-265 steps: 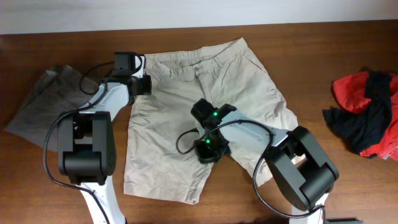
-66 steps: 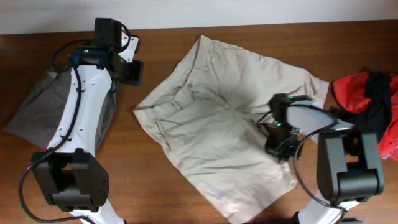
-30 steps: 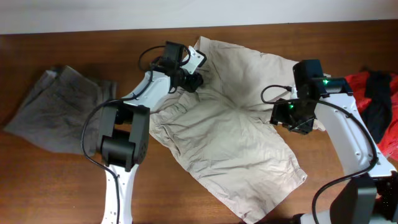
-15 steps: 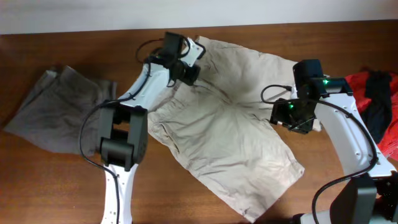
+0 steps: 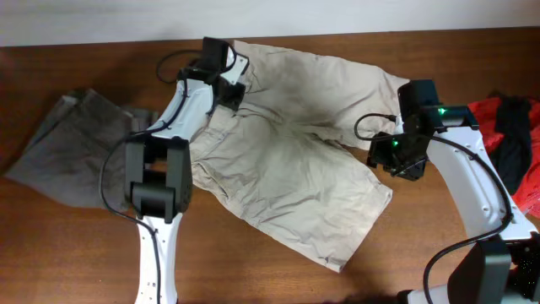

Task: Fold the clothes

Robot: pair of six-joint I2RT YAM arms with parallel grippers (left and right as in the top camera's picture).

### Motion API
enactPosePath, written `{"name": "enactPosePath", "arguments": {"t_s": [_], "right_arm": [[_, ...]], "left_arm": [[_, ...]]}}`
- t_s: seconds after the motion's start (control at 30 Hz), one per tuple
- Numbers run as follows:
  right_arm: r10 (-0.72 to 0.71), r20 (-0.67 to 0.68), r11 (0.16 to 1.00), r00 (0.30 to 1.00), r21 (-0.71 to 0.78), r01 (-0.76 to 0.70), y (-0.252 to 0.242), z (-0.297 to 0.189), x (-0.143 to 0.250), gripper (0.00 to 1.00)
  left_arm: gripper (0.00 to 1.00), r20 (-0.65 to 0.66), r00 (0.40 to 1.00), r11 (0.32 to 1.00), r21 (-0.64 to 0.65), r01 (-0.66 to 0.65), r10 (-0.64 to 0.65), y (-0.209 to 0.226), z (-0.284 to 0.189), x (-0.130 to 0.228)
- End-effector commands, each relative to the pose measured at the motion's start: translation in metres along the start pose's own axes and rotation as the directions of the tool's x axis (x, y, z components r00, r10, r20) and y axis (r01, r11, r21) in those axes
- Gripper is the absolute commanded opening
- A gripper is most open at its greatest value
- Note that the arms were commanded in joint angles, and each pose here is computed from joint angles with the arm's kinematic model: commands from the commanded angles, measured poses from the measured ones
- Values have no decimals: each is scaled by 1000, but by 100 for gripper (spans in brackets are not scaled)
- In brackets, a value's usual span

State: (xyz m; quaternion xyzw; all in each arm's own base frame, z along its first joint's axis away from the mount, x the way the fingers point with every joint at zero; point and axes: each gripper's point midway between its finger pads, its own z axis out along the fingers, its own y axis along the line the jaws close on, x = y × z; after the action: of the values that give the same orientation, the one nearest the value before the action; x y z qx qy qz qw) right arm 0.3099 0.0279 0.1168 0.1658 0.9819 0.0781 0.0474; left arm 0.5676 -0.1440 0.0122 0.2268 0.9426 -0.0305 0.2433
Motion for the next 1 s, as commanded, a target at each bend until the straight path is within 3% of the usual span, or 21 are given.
{"name": "enactPosePath", "arguments": {"t_s": [0.0,0.17,0.47,0.67,0.97], "right_arm": [[-24,4,1000,1000,-5,24,5,0,-1,61],[-114,-28,991,993,-68,112,27,10,9,61],[-181,-134,983,974,-42,177,33,69,47,59],[-126,-168,991,978,12,130,9,119,65,39],[26,-97,966,995,258,0,-48,148,78,24]], "left_arm": [[3,-116,990,984,-163,65,-85,27,19,34],[3,-152,972,952,-277,132,-179,44,16,49],[3,-147,968,946,-286,154,-202,48,-12,31],[3,-184,959,939,-307,154,-217,53,-22,37],[4,-207,947,901,-409,145,-247,74,-31,49]]}}
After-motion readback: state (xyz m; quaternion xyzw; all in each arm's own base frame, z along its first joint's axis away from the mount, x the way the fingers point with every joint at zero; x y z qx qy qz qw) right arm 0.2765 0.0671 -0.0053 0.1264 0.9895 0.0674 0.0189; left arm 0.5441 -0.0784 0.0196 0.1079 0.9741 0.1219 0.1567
